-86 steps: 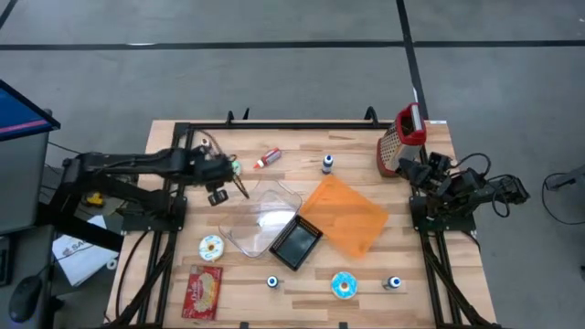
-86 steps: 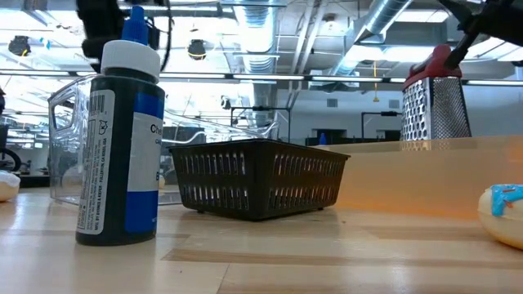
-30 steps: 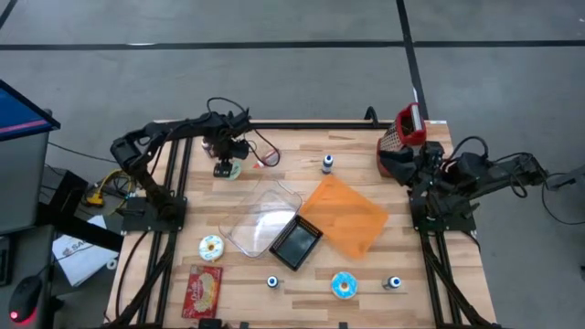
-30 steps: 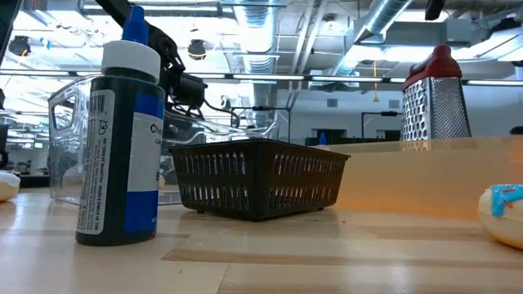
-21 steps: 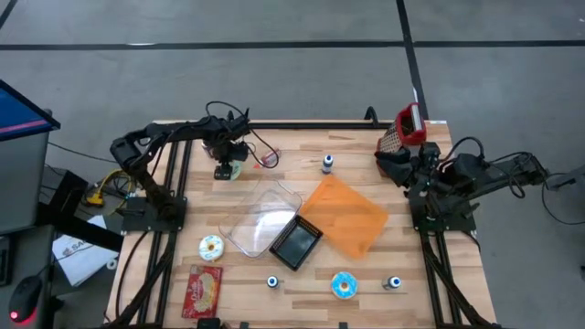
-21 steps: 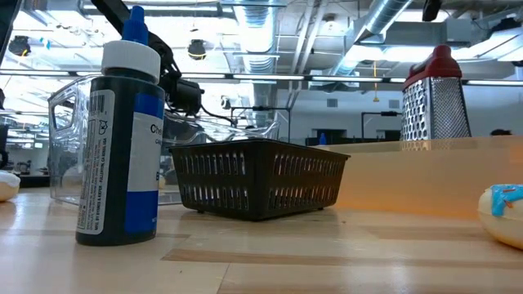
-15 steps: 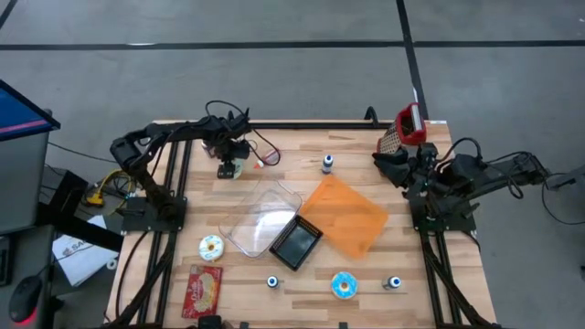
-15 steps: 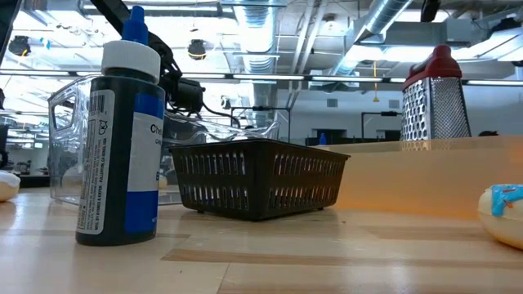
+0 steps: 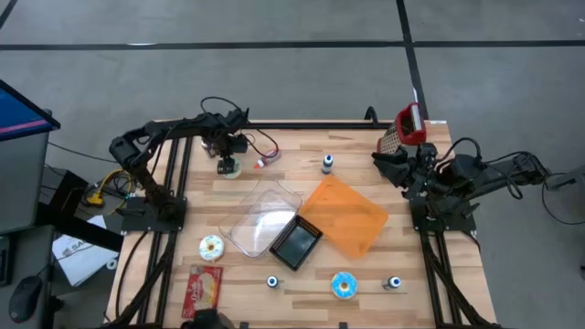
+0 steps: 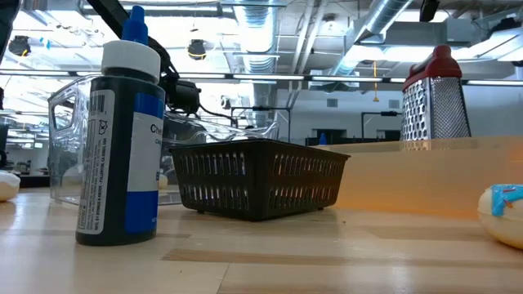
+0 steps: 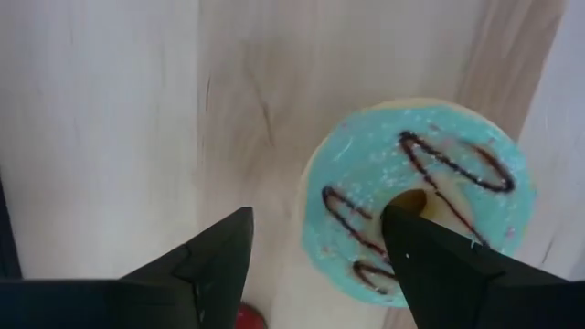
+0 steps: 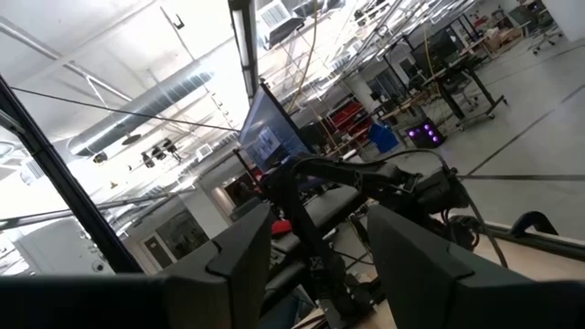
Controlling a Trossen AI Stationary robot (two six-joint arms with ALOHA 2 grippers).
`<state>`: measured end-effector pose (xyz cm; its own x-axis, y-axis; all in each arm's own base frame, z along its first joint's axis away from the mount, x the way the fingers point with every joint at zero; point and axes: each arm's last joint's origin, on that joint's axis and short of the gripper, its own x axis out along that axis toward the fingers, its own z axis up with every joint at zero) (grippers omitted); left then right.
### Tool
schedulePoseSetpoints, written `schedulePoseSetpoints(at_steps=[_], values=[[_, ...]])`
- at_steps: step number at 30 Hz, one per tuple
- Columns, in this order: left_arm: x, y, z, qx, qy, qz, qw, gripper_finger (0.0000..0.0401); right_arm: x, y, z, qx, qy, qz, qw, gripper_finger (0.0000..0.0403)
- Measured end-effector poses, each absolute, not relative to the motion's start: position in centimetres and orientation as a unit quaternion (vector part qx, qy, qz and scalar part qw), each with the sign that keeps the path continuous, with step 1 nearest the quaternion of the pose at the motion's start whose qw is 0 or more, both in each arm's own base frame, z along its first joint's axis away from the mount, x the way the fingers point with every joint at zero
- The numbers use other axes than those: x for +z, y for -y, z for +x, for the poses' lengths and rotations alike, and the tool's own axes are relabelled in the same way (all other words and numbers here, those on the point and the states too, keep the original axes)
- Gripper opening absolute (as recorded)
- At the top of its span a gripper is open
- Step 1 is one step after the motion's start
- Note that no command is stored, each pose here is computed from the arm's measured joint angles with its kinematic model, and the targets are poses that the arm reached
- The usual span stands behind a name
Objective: Pick & Place Food Item
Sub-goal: Put the light blue donut into the black bin
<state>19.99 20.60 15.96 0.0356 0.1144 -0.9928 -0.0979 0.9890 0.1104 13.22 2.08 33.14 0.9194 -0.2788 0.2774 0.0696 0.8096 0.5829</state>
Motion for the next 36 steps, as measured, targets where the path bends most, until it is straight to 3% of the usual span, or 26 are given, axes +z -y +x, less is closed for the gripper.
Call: schedulePoseSetpoints(at_steps=[20,30,36], values=[[14.3,-19.9,19.3,0.074,-0.684,-0.020,0.725,0.0205,33.1,-2.1,13.2,-0.093,0.177,0.294,0.935,0.0175],[14.4,-20.3,19.8,0.119,-0.644,-0.076,0.752,0.0137,33.1,-2.0,13.2,-0.099,0.179,0.299,0.932,0.0175],[14.8,-20.3,20.2,0.135,-0.606,-0.117,0.775,0.0118,33.4,-2.0,13.1,-0.098,0.191,0.305,0.928,0.0175]])
